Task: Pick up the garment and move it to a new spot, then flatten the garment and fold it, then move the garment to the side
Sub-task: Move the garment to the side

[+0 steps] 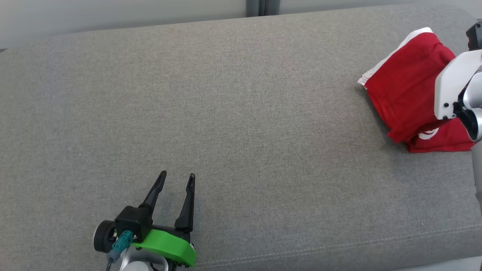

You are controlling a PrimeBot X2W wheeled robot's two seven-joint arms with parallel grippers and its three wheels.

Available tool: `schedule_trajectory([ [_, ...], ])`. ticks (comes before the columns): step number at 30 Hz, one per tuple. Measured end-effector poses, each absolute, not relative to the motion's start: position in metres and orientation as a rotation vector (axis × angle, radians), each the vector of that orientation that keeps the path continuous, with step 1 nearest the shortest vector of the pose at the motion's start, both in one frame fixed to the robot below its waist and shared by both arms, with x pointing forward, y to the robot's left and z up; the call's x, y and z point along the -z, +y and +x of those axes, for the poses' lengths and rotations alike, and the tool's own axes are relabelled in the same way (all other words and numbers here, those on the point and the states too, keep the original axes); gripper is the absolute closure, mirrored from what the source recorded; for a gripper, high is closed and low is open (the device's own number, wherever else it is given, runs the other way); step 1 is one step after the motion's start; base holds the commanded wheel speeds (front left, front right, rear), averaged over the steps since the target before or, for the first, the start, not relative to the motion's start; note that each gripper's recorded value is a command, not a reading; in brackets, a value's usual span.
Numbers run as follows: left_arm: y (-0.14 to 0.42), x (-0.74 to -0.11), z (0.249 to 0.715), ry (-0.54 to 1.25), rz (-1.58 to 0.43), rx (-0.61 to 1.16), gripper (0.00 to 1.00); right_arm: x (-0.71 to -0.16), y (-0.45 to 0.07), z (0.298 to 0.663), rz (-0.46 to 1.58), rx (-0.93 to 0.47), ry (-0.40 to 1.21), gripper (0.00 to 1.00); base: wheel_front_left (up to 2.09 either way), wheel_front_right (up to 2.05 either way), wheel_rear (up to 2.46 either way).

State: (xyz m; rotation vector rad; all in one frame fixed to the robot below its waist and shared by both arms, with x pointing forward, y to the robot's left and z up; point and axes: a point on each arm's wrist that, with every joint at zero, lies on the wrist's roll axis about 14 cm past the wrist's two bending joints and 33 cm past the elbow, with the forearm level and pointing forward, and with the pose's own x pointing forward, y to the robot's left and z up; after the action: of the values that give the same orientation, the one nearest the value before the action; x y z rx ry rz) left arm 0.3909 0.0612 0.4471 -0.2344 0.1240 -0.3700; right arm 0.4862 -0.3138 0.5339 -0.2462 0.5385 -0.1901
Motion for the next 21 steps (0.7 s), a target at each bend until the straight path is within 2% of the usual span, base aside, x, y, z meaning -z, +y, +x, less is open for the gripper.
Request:
schedule_trajectory([
  [12,0.067,-0.434,0.397,0.161,-0.208,0.375,0.00,-0.509,-0.367,0.479,-0.313,0.333,0.589,1.00,0.00,0.00,0.00],
  [21,0.070,-0.426,0.403,0.182,-0.193,0.377,0.00,-0.487,-0.405,0.482,-0.476,0.399,0.671,1.00,0.00,0.00,0.00],
])
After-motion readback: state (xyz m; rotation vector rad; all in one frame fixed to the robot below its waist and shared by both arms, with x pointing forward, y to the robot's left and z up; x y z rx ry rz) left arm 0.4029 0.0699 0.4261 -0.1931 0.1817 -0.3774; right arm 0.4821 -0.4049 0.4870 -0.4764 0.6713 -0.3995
